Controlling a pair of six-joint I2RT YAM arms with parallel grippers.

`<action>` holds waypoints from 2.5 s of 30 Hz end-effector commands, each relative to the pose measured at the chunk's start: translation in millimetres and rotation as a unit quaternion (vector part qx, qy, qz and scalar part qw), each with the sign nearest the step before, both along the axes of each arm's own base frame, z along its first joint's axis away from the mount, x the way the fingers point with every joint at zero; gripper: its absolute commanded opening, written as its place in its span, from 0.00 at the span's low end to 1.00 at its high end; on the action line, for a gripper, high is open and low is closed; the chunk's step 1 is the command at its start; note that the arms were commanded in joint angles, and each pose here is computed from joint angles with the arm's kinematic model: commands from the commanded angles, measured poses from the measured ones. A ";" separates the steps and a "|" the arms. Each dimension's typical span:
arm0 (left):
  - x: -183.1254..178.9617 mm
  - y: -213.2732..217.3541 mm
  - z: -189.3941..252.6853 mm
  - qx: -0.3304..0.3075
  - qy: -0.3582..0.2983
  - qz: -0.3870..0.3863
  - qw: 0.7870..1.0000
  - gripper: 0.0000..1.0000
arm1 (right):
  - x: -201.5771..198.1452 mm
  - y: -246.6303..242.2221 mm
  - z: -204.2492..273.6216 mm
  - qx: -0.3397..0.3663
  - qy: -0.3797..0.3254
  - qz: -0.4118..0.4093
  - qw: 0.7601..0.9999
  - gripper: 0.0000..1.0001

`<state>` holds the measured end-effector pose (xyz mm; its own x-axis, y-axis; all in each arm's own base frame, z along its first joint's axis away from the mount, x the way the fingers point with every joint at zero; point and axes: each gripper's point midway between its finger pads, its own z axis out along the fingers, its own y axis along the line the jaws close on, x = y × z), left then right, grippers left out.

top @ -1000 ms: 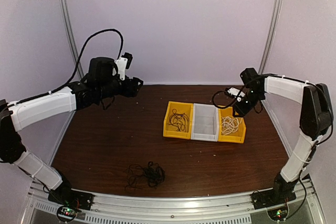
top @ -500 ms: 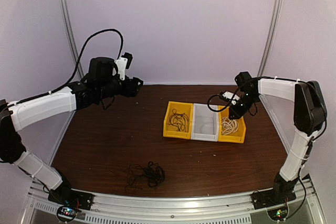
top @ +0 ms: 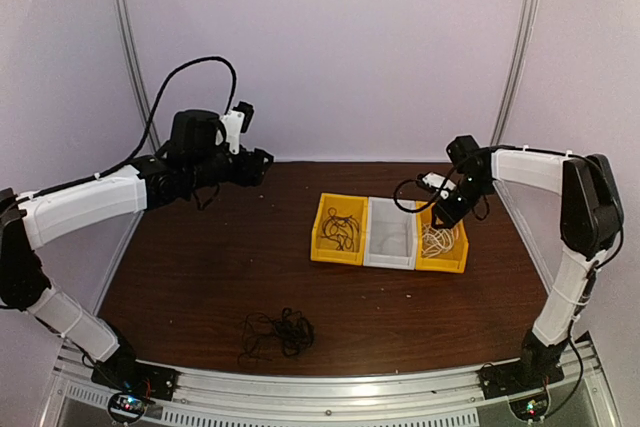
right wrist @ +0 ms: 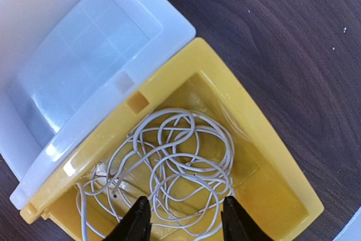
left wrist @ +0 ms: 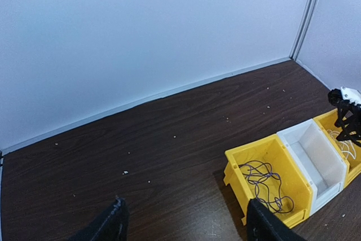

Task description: Untangle the cables

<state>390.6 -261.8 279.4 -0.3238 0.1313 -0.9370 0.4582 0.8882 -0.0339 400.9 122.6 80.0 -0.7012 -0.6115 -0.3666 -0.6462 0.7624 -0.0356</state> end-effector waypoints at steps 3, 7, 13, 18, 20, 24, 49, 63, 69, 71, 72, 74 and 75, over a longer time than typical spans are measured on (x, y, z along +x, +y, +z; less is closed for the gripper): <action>8.9 -4.6 0.2 0.024 -0.012 -0.004 1.000 0.73 | 1.1 1.7 52.5 0.013 -0.059 0.001 0.998 0.51; 11.6 -1.1 -0.3 0.053 -0.008 0.002 0.999 0.74 | -1.5 2.6 80.7 0.020 -0.074 0.007 0.997 0.53; -26.1 -10.1 -0.1 0.042 0.081 -0.067 0.994 0.70 | -5.3 3.5 136.6 0.035 -0.133 0.016 0.990 0.57; -93.8 -2.5 -54.5 0.021 0.186 -0.136 0.973 0.69 | -5.0 18.4 179.3 0.096 -0.208 0.027 0.973 0.70; -119.4 1.3 -79.0 0.031 0.224 -0.148 0.963 0.68 | -0.3 23.7 182.8 0.115 -0.226 0.030 0.967 0.97; -161.1 11.3 -117.0 0.043 0.275 -0.151 0.948 0.68 | 15.9 16.2 169.6 0.105 -0.236 0.005 0.966 1.00; -245.1 -15.2 -189.1 0.079 0.379 -0.194 0.901 0.36 | 15.3 -27.3 165.7 0.163 -0.235 -0.053 0.957 0.89; -212.4 -43.6 -140.9 0.040 0.280 -0.206 0.937 0.00 | -46.2 62.7 120.4 0.239 -0.079 0.143 0.957 0.64; -197.0 -53.3 -124.1 0.021 0.244 -0.196 0.949 0.00 | -74.6 120.2 131.8 0.263 -0.072 0.247 0.930 0.62; -193.1 -55.2 -116.7 0.017 0.232 -0.195 0.953 0.00 | -85.1 139.7 135.2 0.271 -0.077 0.280 0.918 0.62; -190.7 -56.3 -112.2 0.016 0.225 -0.194 0.955 0.00 | -89.5 148.8 137.6 0.274 -0.081 0.293 0.912 0.62; -187.3 -59.3 -101.7 0.009 0.213 -0.195 0.957 0.00 | -98.8 167.1 139.4 0.284 -0.082 0.318 0.901 0.62; -186.4 -60.9 -97.3 0.005 0.208 -0.197 0.958 0.00 | -103.4 177.1 139.6 0.290 -0.081 0.329 0.895 0.62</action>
